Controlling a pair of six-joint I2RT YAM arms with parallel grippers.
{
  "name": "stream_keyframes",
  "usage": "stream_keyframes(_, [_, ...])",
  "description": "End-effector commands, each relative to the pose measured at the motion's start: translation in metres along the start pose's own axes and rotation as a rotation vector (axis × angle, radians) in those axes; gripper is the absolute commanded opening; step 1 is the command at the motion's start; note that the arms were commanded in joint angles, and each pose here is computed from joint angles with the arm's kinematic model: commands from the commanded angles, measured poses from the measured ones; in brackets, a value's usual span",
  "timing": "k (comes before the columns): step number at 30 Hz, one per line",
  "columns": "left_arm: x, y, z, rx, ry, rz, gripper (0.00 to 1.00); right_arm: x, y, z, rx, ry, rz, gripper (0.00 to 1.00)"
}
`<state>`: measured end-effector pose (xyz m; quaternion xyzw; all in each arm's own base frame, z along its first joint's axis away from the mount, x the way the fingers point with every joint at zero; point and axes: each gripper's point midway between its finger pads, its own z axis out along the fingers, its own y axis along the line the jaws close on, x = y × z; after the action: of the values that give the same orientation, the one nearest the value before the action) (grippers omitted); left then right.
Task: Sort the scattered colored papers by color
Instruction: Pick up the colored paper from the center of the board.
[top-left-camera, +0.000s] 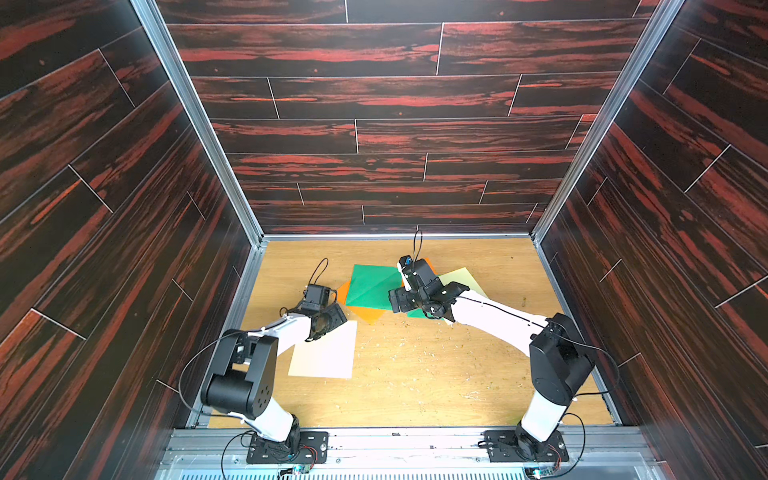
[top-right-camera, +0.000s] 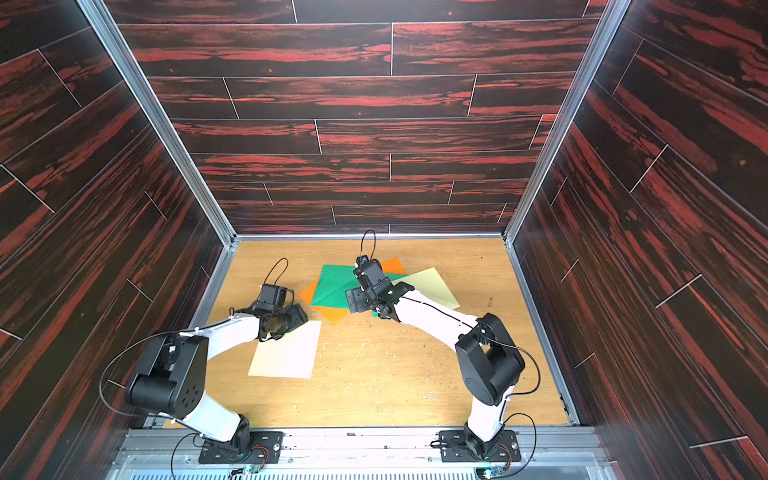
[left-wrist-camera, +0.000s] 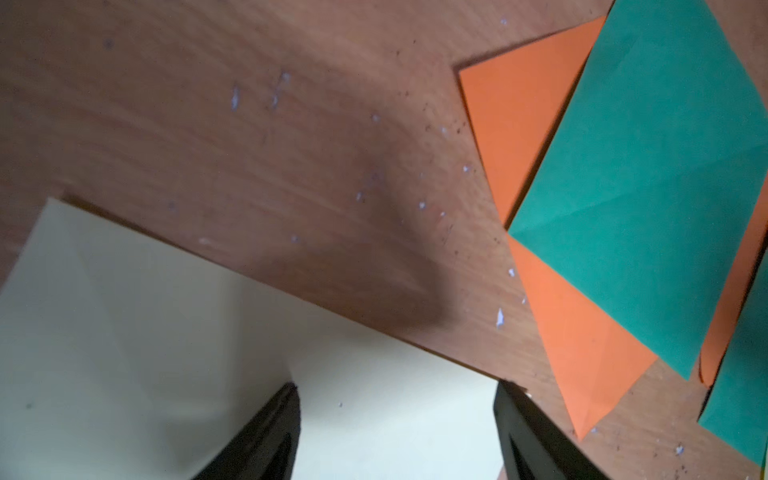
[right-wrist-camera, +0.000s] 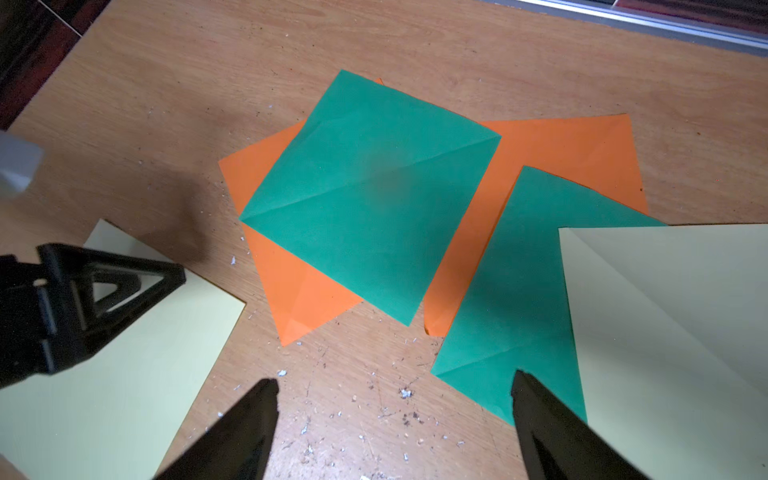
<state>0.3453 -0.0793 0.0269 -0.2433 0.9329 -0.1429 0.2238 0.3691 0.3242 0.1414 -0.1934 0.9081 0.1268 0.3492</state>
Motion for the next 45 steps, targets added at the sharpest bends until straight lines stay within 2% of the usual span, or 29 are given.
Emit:
stream_keyframes(1, [0.053,0.043,-0.004,-0.13,0.139,-0.046,0.78,-0.001,0.001,0.007,-0.004,0.011,-0.001,0.92])
stream_keyframes(6, [0.055,0.05,-0.019,-0.148,0.117,-0.035,0.8,0.003,0.002,0.012,-0.011,0.024,0.006,0.92])
stream_keyframes(8, [0.048,0.043,-0.022,-0.122,0.097,-0.014,0.82,0.005,0.003,0.014,-0.015,0.026,0.01,0.92])
stream_keyframes(14, [-0.001,-0.002,-0.039,-0.017,-0.018,0.085,0.86,0.002,-0.019,0.014,0.043,-0.011,0.08,0.96])
stream_keyframes(18, [-0.045,-0.044,-0.065,0.067,-0.127,0.118,0.89,0.004,-0.075,0.014,0.105,-0.023,0.237,0.97])
stream_keyframes(21, [-0.062,-0.07,-0.069,0.157,-0.157,0.1,0.91,0.017,-0.132,0.018,0.217,0.003,0.341,0.97])
stream_keyframes(24, [-0.064,-0.092,-0.058,0.239,-0.128,0.063,0.91,0.027,-0.182,0.019,0.295,0.011,0.44,0.95])
stream_keyframes(32, [-0.043,-0.151,-0.022,0.406,-0.035,0.039,0.91,0.042,-0.251,0.033,0.39,0.038,0.56,0.93])
stream_keyframes(36, [-0.035,-0.183,-0.015,0.478,-0.014,0.046,0.91,0.065,-0.262,0.045,0.359,0.077,0.621,0.93])
stream_keyframes(45, [-0.026,-0.241,0.02,0.578,0.052,0.0,0.92,0.106,-0.244,0.049,0.263,0.135,0.688,0.93])
